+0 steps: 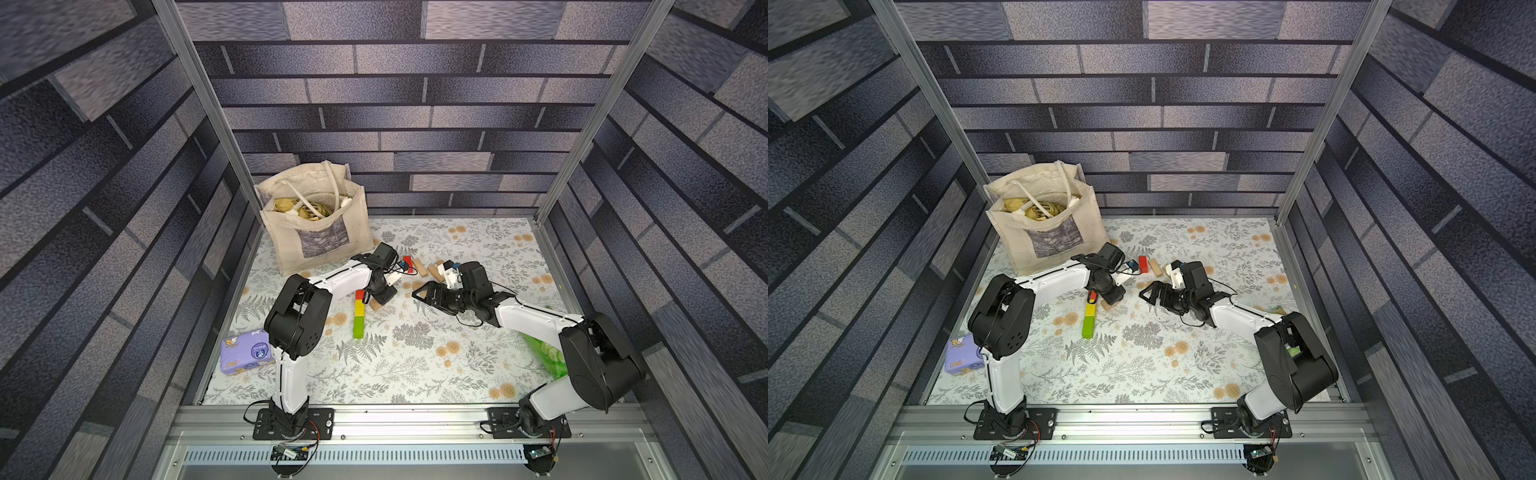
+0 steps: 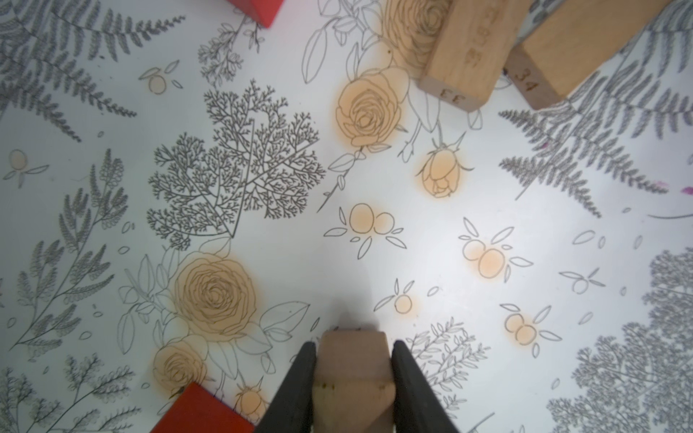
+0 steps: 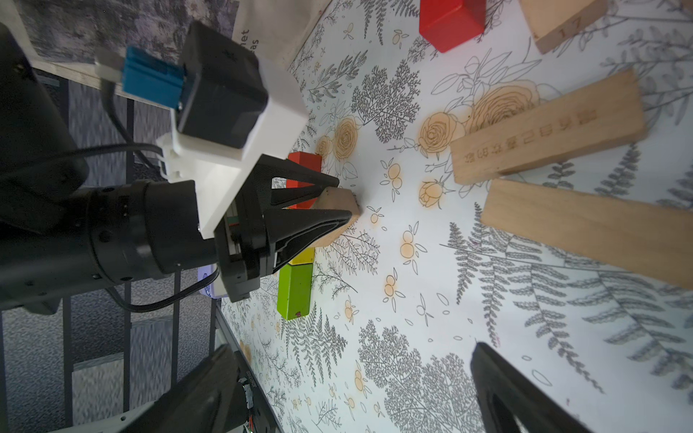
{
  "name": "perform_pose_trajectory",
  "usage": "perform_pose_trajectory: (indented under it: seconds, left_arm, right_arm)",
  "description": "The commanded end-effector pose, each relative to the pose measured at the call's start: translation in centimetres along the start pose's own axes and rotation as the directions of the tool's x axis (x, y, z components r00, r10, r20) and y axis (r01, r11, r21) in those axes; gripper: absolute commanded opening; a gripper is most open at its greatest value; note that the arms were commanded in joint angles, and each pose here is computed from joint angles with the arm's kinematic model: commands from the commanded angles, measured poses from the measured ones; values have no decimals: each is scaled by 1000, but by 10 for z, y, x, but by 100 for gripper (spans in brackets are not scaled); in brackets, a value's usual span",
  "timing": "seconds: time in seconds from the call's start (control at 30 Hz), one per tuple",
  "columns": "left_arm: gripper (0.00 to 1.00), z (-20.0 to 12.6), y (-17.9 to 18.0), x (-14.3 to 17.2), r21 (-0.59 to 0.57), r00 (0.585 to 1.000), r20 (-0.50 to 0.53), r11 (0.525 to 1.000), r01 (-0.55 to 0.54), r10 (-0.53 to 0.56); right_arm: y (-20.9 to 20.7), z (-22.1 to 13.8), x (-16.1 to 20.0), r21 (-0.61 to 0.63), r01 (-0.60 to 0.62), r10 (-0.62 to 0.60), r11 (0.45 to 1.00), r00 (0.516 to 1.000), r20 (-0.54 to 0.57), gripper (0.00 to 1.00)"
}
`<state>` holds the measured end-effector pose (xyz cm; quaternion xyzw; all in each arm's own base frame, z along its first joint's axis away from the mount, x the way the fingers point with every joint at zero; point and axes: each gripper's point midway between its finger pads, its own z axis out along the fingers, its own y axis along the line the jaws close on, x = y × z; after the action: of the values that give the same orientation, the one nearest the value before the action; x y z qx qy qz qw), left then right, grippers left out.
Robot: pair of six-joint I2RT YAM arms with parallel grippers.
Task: Assemble the letter k with building blocks
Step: Assemble the building block at the center of the board.
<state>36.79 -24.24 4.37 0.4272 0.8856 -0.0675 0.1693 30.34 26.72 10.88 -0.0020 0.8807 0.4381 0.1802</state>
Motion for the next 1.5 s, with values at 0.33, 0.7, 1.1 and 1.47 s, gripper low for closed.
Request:
perform_pose_trajectory:
  seconds: [0.33,0.7,1.1,1.47]
  left_arm:
    - [29,-16,-2,0,-17,999,26,999,-47,48]
    - [29,-17,0,4,-31,999,15,998,-51,51]
    - [30,-15,2,7,-34,999,2,998,-46,46]
    - [30,-16,4,10,-40,999,-5,998,-43,43]
  right_arm:
    - [1,-3,-1,-4,0,0,1000,1000,7,100]
    - [1,-2,-2,-5,-2,2,1000,1000,6,100]
    - [0,-2,-1,-3,-4,4,1000,1000,7,100]
    - [0,-3,0,-5,-4,4,1000,1000,6,100]
